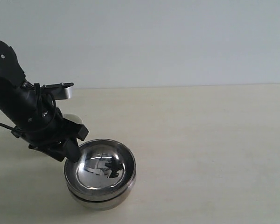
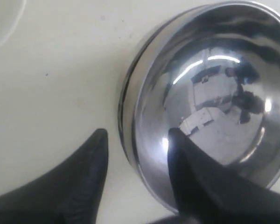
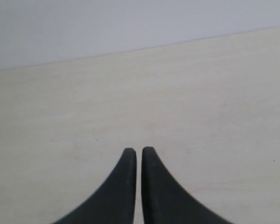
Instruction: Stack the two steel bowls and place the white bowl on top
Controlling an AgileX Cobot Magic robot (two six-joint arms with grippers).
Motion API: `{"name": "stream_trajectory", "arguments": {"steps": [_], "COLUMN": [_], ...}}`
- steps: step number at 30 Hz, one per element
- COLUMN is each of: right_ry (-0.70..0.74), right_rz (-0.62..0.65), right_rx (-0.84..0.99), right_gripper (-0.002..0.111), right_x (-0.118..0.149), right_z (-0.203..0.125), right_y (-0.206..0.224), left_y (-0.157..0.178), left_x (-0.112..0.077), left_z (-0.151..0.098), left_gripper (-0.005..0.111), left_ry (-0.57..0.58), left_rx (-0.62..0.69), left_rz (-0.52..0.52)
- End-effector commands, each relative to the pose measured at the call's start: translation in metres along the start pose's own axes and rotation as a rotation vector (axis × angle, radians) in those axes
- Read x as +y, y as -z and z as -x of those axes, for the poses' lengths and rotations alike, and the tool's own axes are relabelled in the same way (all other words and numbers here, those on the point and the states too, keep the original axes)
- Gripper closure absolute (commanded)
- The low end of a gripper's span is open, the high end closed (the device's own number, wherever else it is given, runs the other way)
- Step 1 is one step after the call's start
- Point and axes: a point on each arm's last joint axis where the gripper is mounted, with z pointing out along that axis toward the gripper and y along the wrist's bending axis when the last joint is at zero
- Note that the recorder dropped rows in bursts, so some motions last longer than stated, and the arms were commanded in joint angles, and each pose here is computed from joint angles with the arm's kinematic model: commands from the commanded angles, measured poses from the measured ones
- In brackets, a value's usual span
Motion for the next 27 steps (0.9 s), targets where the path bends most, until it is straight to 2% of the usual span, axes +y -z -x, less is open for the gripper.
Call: {"name": "stream_trajectory", "arguments": {"steps": [1,27], "right_ry": [0.007,0.007], "right_rz": [-0.003,-0.003], "right_rx": [-0.015,-0.015], "right_gripper": [0.108,0.108], "right_x": [0.000,0.000], "right_z": [0.001,0.001], "right_y": [0.000,0.000], "left_y": [-0.001,-0.015], "left_x": [0.000,0.010], "left_z": [-0.003,-0.015], "left_gripper": [0.067,0.067], "left_ry": [0.018,0.060], "left_rx": [0.015,0.012], "left_rz": [-0.005,0.058]}}
